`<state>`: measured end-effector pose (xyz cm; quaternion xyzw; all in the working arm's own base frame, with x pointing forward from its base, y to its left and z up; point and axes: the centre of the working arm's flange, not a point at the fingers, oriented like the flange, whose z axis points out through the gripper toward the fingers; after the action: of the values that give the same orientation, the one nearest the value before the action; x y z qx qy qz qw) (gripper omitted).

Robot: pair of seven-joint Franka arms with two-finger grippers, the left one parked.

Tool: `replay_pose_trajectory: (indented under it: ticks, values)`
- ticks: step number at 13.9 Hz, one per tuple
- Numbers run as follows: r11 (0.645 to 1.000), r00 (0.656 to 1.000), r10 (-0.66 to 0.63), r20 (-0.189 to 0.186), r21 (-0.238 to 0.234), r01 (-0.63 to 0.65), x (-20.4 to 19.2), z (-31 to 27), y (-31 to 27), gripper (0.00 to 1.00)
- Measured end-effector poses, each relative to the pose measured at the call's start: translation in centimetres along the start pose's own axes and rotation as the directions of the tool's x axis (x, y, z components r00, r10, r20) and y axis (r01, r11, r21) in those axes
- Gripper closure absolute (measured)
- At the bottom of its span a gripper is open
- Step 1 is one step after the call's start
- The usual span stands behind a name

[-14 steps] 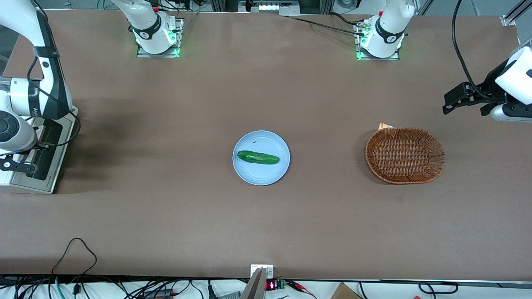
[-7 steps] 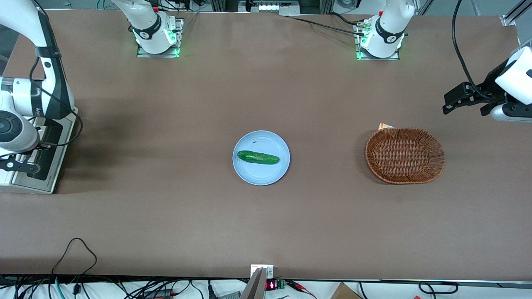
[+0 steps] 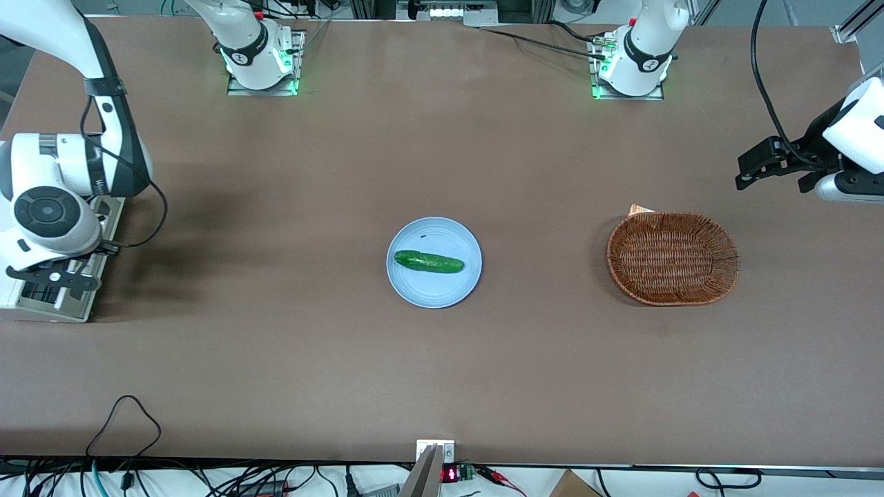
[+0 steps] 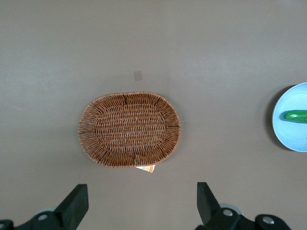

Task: Open oven door with right arm only
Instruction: 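Hook the right gripper on the door handle and pull it down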

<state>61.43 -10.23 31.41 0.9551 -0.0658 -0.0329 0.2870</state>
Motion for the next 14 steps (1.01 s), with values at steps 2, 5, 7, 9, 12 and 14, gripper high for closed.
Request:
replay_pose_trajectory:
  ticks: [2, 5, 7, 9, 12, 14]
  values:
    - [1.000, 1.000, -0.012, -0.010, 0.016, 0.012, -0.2, 0.1, -1.2, 0.99]
    - [0.998, 0.999, -0.031, -0.021, 0.045, 0.032, -0.5, 0.5, -3.2, 0.99]
    - [0.997, 0.999, -0.047, -0.024, 0.066, 0.049, -0.6, 1.2, -4.8, 0.99]
    - [0.995, 0.998, -0.057, -0.024, 0.085, 0.059, -0.5, 2.0, -6.3, 0.99]
    - [0.992, 0.997, -0.067, -0.026, 0.109, 0.070, -0.5, 3.4, -7.8, 0.99]
    - [0.990, 0.997, -0.073, -0.029, 0.120, 0.076, -0.5, 4.2, -8.6, 0.99]
